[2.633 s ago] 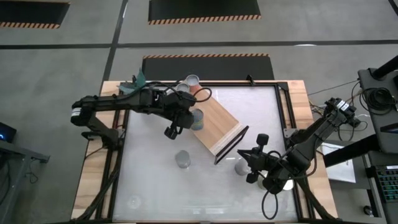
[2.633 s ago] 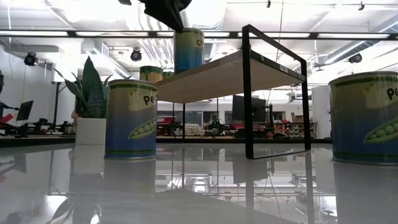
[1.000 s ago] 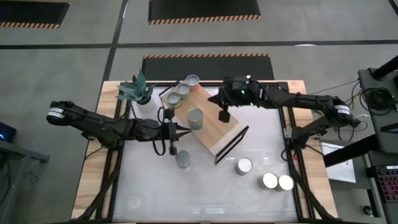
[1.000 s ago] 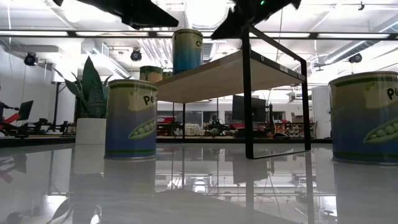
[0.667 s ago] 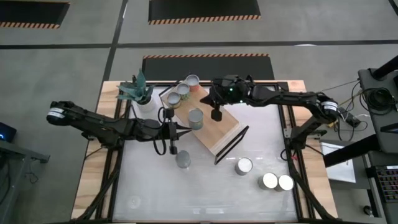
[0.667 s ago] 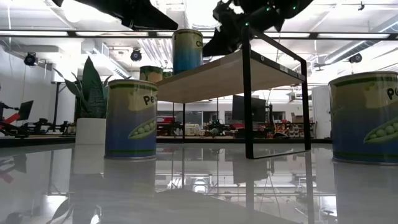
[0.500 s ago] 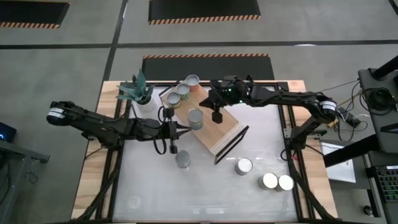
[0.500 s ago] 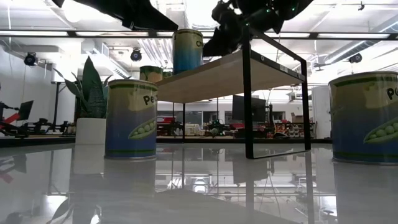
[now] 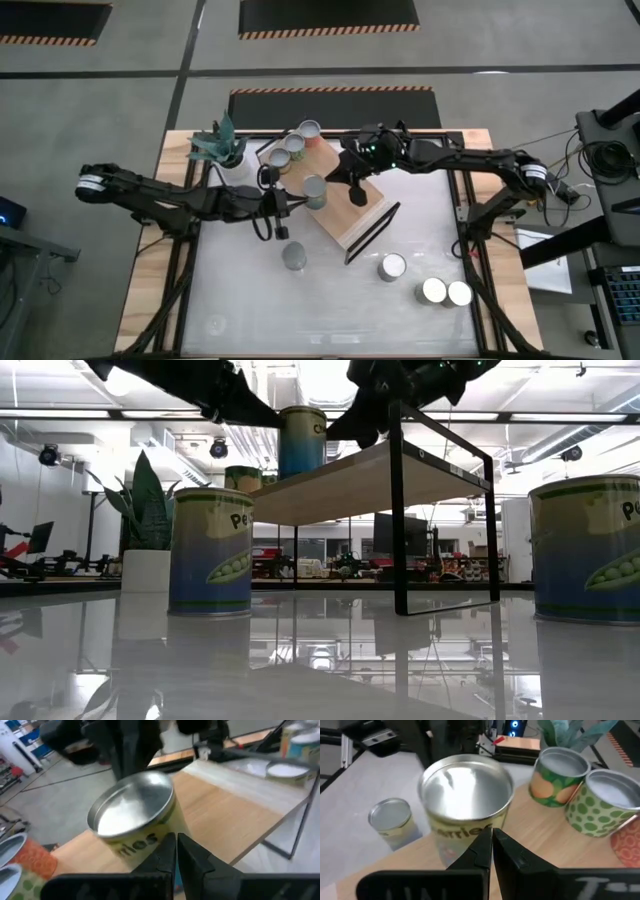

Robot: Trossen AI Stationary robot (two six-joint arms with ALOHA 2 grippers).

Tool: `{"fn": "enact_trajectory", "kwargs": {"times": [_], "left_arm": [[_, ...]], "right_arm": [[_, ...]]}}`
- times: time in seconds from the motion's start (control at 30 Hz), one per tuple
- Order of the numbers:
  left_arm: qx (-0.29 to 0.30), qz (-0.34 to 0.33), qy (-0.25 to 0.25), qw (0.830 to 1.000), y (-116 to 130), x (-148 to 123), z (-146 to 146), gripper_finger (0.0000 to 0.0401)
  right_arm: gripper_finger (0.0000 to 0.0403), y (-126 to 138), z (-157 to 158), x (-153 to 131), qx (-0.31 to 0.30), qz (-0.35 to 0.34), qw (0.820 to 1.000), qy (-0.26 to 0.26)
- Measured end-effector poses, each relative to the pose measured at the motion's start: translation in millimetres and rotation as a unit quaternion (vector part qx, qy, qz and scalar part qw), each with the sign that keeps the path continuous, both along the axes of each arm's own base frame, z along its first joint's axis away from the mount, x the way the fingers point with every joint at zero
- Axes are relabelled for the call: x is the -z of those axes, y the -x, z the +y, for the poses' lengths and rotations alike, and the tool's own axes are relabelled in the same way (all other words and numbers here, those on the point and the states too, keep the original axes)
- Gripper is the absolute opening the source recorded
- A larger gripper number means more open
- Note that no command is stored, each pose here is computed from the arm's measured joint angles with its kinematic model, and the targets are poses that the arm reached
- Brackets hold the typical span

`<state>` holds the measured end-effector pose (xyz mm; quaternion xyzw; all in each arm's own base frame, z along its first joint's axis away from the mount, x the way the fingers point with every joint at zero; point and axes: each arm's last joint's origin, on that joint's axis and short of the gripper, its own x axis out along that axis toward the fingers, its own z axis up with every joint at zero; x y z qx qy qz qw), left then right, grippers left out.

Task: Pick and place cans onto a shelf
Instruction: Put the canned cherries on the shelf

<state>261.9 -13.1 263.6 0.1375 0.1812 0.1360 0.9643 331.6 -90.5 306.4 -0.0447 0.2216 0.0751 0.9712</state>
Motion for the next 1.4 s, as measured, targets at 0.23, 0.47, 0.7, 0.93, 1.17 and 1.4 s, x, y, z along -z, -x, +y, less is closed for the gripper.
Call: {"fn": "enact_trajectory", "kwargs": {"times": [0.23, 0.47, 0.7, 0.93, 1.17, 1.4], "left_arm": [[-0.064, 0.018, -0.024, 0.997, 3, 3, 4, 0.0], [-0.083, 0.038, -0.011, 0.996, 6, 4, 4, 0.0], [0.033, 0.051, 0.041, 0.997, 6, 2, -4, 0.0], [0.006, 0.029, 0.015, 0.999, -1, 2, -1, 0.0], [-0.072, 0.03, -0.009, 0.997, 1, 2, 4, 0.0], [-0.11, 0.059, -0.023, 0.992, 5, 8, 6, 0.0]], "right_arm": [[0.0008, 1, 11, 4, -0.017, 0.026, 0.999, -0.008], [0.0008, 2, 21, 7, -0.031, 0.054, 0.998, -0.009], [0.0008, 1, 14, 3, 0.067, 0.057, 0.995, 0.05], [0.0008, -8, 14, 4, 0.058, 0.024, 0.996, 0.066], [0.0008, -7, 23, 5, 0.018, 0.034, 0.998, 0.04], [0.0008, -8, 36, 8, -0.004, 0.047, 0.998, 0.032]]}}
